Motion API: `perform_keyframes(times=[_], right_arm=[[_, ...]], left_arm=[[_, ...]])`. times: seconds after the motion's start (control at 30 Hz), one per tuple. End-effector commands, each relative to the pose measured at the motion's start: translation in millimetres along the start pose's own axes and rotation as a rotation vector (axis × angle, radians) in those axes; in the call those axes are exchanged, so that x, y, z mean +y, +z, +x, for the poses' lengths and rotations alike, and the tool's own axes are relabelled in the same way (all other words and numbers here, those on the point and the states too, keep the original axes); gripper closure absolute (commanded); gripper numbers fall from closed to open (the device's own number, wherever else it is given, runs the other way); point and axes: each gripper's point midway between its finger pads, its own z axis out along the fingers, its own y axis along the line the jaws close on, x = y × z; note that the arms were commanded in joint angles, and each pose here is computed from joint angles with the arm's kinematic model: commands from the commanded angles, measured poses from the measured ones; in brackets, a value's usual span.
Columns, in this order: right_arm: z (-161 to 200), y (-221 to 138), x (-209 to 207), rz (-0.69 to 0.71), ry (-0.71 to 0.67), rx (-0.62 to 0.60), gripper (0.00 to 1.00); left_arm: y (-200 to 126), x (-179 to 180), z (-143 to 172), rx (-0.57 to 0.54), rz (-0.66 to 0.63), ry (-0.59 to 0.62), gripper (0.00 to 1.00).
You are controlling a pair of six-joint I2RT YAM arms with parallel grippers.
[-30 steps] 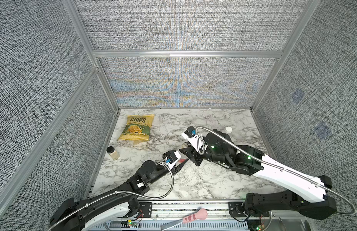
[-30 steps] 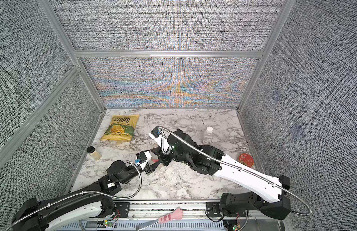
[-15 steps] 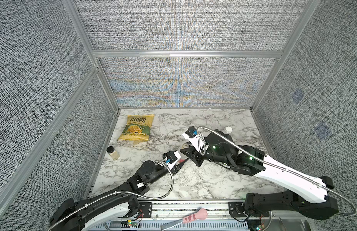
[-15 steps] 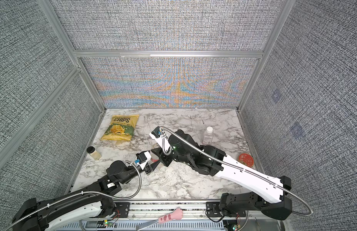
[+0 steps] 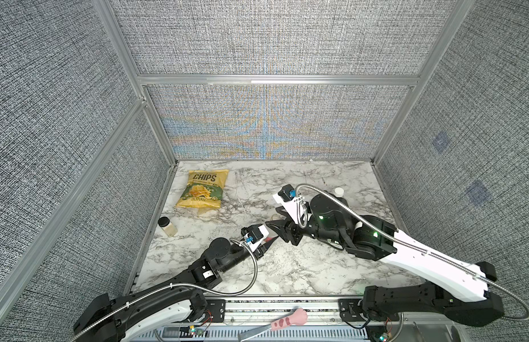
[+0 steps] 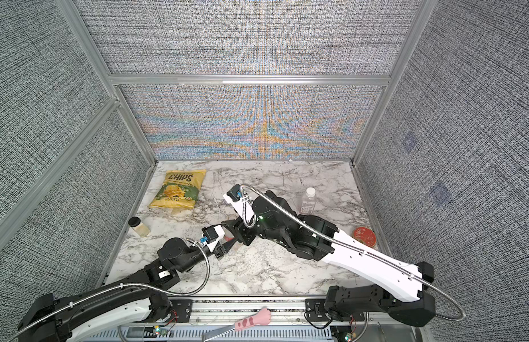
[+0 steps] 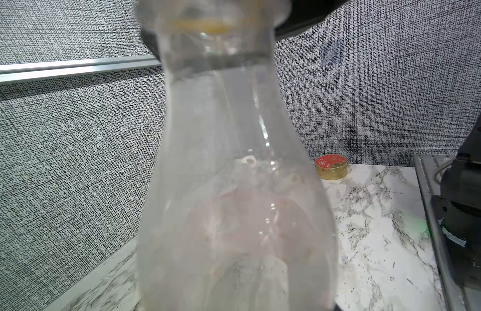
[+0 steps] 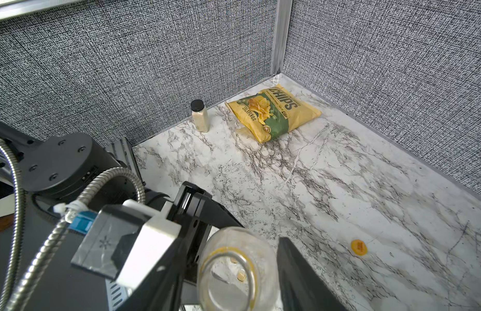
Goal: Screw on the bottle caps
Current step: Pass the plastic bottle.
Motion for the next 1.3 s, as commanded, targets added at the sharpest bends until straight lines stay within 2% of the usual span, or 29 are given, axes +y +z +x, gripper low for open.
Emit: perform_keyframes(times=[0.0,0.2,0.37,0.47,0.6,0.8,1.0,1.13,1.27], right_arm=[[-18,-13,-7,0.037,0.027,-0.065,0.34],[-39,-48,-41,0.188,0.093,-0.128,0.13],[-36,-75,-92,0.351,0.193,-0.126,0.02],[-16,-75,-127,0.396,0.288,-0.070,0.01],[30,-45,-157,0.387,0.391,0.103,0.01],[94,15,-176,0.409,0.405,0.376,0.04],[134,66,-203,0.446,0.414,0.555,0.15],[163,99,-215,0.443,0.408,0.689,0.21],[184,121,-229,0.447,0.408,0.759,0.21]], left_arm=[[0,0,-6,-0.019,0.003,0.003,0.53],[-3,-3,-13,-0.027,0.027,-0.017,0.53],[-14,-6,-20,-0.027,0.054,-0.040,0.53],[-22,-9,-23,-0.020,0.074,-0.041,0.52],[-33,-14,-21,0.009,0.107,-0.049,0.52],[-51,-24,-20,0.013,0.156,-0.097,0.52],[-63,-34,-15,0.015,0.203,-0.117,0.52],[-67,-37,-15,-0.049,0.213,-0.135,0.53],[-65,-36,-17,-0.086,0.200,-0.142,0.54]])
